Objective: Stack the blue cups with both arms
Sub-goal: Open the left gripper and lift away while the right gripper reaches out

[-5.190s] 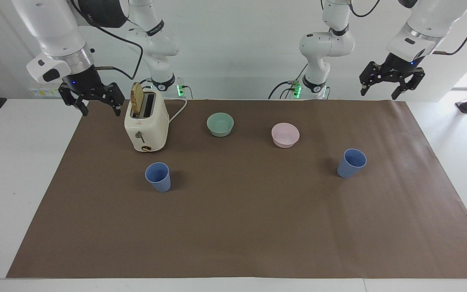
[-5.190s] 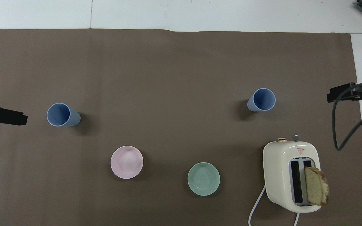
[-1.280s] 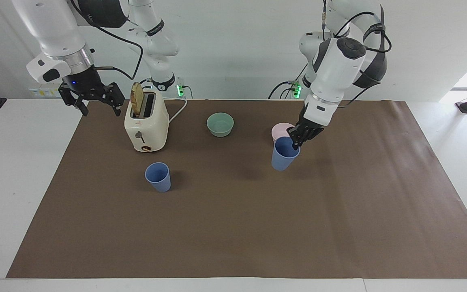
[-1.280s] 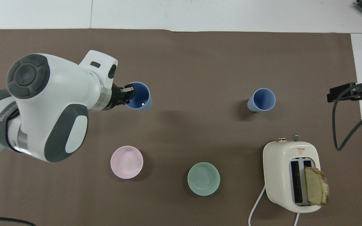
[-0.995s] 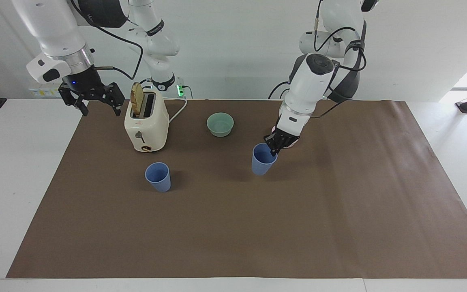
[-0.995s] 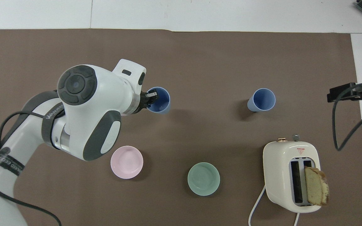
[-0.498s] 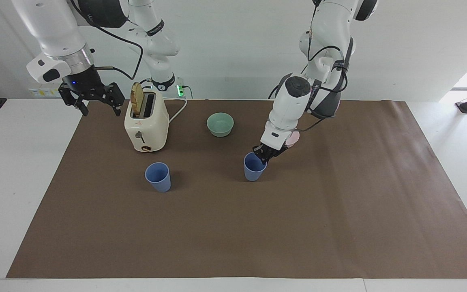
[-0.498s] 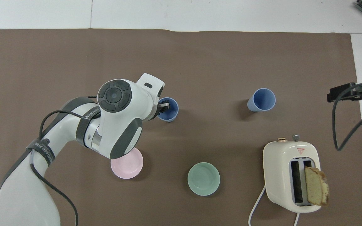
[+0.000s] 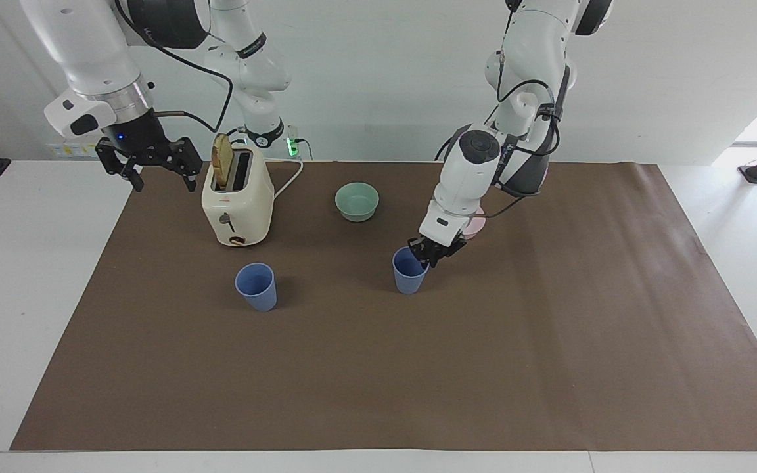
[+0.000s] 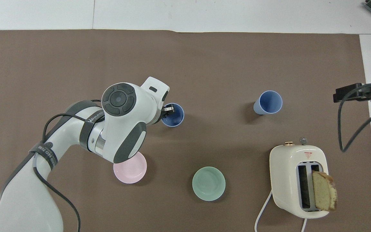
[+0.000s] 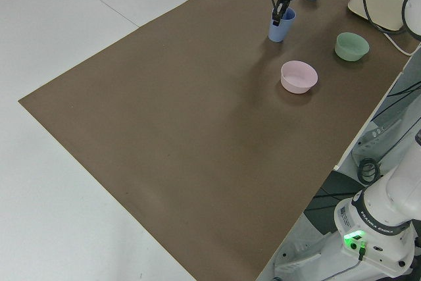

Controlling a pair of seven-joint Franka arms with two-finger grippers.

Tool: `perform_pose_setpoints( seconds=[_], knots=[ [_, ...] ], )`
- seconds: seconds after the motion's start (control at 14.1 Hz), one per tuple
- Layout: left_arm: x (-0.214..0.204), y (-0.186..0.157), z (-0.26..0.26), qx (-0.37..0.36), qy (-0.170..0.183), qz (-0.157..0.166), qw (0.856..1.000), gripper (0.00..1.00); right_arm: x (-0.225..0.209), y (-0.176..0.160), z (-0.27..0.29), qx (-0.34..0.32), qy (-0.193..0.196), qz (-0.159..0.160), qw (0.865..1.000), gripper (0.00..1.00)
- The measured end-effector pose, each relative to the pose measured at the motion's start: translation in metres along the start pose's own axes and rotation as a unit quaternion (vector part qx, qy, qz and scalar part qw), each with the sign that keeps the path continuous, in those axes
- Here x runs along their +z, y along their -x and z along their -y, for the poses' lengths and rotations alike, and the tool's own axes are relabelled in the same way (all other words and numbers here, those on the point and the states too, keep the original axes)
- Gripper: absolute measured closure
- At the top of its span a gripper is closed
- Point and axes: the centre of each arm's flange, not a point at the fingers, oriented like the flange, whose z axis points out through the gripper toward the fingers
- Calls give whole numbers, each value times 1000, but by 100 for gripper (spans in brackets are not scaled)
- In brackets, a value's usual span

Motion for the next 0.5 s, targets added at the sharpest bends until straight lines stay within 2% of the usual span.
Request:
perform_pose_setpoints(
  seconds=[0.14,0.21,0.36,0.43,0.5],
  knots=[
    [-1,-2,2,0,-1,-2,1000,44,11,-5,4,-4,-1,-13,1000,0],
    [-5,-6,4,2,-5,-8,1000,29,19,-8,5,-5,-1,-14,1000,0],
    [-23,-18,13,11,-19,-19,1000,8,32,-12,4,-4,-3,-9,1000,0],
    [-36,-26,20,18,-24,-21,999,0,36,-14,3,-4,-4,-8,1000,0],
    [-51,-33,30,29,-29,-22,999,0,43,-17,2,-4,-5,-6,1000,0]
  ],
)
